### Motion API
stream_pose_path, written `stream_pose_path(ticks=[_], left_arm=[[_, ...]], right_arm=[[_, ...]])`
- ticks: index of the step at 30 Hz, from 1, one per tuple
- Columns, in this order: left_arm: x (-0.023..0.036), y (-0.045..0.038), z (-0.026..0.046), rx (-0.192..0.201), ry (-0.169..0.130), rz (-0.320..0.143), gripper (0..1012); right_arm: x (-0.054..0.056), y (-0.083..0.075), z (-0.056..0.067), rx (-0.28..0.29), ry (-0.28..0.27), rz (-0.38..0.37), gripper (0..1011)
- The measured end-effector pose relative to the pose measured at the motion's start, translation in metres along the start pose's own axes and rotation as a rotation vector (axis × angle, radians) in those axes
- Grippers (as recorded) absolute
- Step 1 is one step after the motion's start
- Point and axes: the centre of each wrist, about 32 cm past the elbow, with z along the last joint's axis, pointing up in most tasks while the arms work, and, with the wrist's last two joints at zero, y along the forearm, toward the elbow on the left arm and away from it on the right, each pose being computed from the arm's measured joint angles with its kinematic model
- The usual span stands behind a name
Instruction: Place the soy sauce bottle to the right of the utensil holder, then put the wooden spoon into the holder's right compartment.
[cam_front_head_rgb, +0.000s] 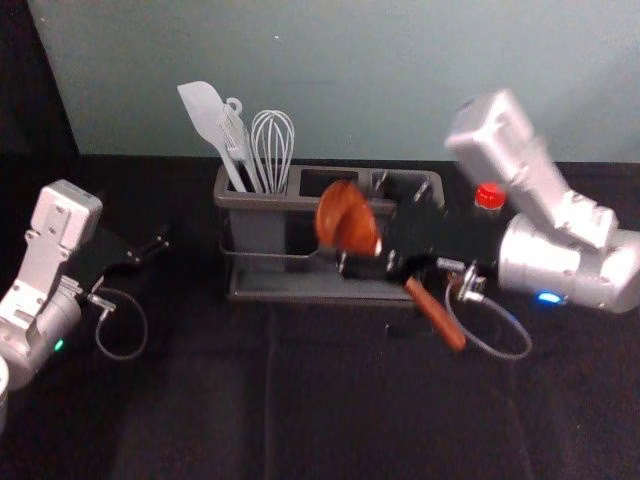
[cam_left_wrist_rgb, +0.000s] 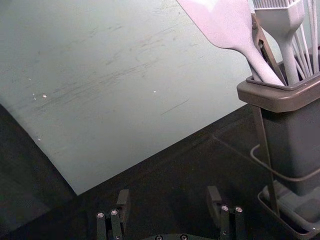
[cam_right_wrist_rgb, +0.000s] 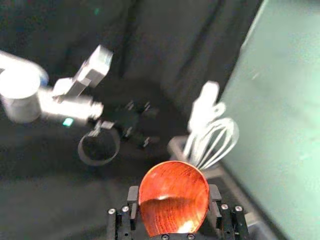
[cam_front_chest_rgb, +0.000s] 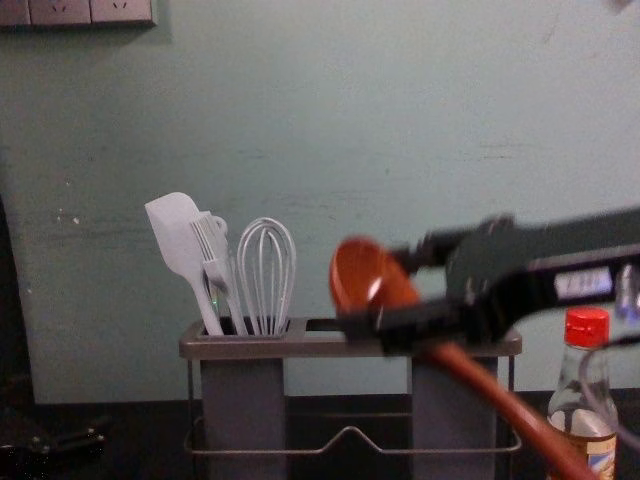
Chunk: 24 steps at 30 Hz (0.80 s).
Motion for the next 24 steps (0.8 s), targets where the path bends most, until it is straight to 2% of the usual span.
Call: stream_pose_path(ticks=[6,12,18,24], left_arm=[[0.0,0.0,0.0,0.0,0.0,0.0,1005],[0.0,0.0,0.0,0.0,0.0,0.0,1005],[0.0,0.0,0.0,0.0,0.0,0.0,1005],[0.0,0.0,0.0,0.0,0.0,0.0,1005]], right_arm=[[0.003,-0.007,0.004,0.095,-0.015,-0.093,838],[0.007,0.0,0.005,0.196,-0.048,-0.206,838],[0.014,0.009,0.006,0.243,-0.062,-0.267,837],[0.029,0.022,0.008,0.266,-0.065,-0.305,838]])
